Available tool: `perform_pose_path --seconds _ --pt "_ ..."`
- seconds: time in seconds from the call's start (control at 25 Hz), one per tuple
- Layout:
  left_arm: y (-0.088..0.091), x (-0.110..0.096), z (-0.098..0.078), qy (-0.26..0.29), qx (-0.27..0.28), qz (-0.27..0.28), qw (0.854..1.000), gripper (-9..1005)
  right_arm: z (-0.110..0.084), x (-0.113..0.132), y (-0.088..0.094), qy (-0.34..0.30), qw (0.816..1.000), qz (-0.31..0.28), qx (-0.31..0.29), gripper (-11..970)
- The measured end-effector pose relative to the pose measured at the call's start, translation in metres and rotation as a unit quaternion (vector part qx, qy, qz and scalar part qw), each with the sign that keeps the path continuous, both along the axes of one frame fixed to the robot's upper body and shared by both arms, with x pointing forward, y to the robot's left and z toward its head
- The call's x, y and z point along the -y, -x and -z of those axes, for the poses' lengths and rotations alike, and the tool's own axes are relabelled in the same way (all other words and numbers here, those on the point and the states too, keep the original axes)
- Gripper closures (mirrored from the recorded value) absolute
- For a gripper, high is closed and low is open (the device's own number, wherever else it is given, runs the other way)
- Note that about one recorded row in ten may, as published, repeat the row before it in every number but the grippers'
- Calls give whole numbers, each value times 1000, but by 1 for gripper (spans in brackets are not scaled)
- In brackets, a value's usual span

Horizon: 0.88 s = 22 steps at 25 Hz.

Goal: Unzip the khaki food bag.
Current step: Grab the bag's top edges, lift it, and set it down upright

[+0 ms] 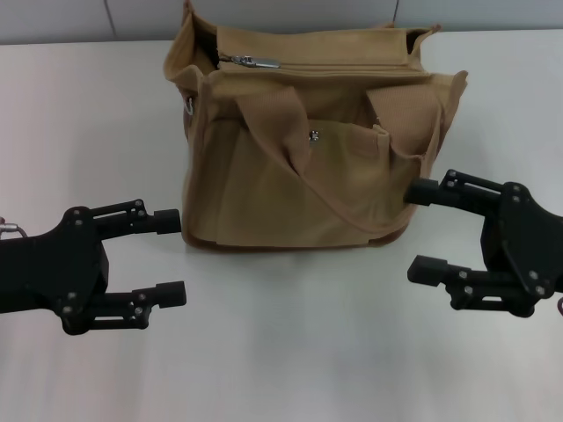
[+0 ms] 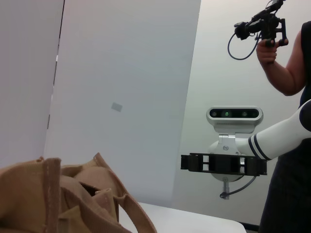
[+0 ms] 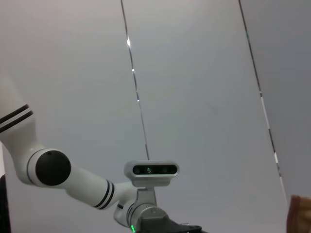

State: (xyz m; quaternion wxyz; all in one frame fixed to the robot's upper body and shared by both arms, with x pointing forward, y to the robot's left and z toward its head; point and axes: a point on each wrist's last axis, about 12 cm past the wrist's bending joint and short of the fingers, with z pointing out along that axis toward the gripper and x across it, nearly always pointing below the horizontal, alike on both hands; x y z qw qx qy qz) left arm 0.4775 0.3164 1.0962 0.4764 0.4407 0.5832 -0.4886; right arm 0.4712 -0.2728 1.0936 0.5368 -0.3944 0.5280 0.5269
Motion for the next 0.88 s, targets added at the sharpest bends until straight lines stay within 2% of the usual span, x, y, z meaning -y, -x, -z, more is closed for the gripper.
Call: perform_pose_path --seconds 0.4,0.52,0.56,0.6,0.8,0.88 --pt "-2 -1 0 -2 1 -5 1000 248 2 0 0 5 1000 1 -4 169" --pt "-8 -7 6 -4 4 -79 997 259 2 -1 0 6 1000 3 -5 169" --pt "-8 -7 6 -4 4 -79 997 263 2 -1 0 6 1000 3 -5 169" --pt "-11 -8 10 1 6 -117 993 267 4 -1 0 6 1000 8 -8 169" --pt "-19 7 20 30 38 -206 977 285 8 -5 -5 7 1000 19 -18 170" --pt "-21 13 23 38 52 -220 973 293 8 -6 -6 8 1000 20 -19 170"
